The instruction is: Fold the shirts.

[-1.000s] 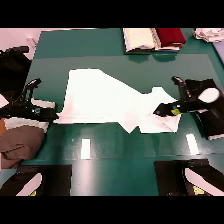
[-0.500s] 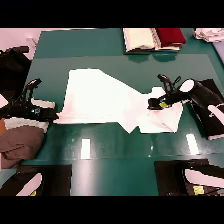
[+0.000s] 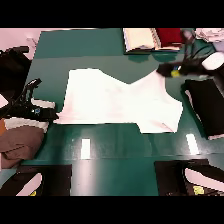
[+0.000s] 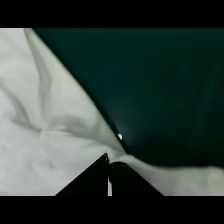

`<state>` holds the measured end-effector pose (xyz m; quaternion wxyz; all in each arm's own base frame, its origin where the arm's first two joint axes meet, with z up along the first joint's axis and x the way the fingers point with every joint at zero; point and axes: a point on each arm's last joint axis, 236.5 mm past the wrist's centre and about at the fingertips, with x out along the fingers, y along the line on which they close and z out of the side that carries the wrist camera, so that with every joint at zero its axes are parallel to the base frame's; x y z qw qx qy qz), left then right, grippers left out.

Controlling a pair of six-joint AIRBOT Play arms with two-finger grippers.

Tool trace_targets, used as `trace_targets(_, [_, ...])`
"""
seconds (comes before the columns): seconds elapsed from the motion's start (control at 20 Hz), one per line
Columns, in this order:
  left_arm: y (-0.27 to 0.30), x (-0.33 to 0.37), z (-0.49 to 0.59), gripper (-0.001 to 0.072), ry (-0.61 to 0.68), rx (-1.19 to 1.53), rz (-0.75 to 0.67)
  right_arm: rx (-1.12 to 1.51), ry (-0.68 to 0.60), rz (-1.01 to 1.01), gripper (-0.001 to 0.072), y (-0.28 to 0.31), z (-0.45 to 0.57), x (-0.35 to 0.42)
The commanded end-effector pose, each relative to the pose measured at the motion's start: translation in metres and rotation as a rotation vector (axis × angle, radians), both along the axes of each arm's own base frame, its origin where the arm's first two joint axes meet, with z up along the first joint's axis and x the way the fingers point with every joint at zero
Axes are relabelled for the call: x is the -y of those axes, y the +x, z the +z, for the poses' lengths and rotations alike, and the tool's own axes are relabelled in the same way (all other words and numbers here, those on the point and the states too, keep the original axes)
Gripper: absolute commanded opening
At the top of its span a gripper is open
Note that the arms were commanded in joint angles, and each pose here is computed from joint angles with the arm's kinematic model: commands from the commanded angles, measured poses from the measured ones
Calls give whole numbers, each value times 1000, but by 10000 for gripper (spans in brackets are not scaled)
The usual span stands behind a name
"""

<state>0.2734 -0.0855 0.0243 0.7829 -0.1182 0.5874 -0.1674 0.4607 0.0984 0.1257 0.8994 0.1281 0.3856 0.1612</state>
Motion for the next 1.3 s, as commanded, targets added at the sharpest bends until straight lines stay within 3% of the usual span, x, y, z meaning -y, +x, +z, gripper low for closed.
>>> trace_targets(0.0, [-1,0,0,21,0,-1,-1,108,7,-78,421,41,42,31])
trace_targets(0.05, [-2,0,0,21,0,-5,-3,69,35,-111,540,45,39,40])
trace_targets(0.2, [-5,1,-1,21,-1,-18,-10,-95,22,-122,521,19,16,73])
trace_targets(0.4, [5,-1,1,21,3,20,10,-383,-80,-173,508,-78,-62,124])
trace_targets(0.6, [8,-1,2,21,1,32,19,-620,5,-248,519,-187,-129,125])
trace_targets(0.7, [8,-1,2,21,1,29,18,-705,49,-274,591,-227,-157,117])
trace_targets(0.85, [7,-1,2,21,0,28,18,-844,101,-247,591,-270,-185,95])
trace_targets(1.05, [7,-1,2,21,0,28,17,-828,161,-270,572,-268,-197,84])
trace_targets(1.15, [7,-1,2,21,0,29,17,-790,160,-291,503,-258,-197,87])
trace_targets(1.25, [7,-1,2,21,0,29,17,-768,174,-301,502,-252,-196,87])
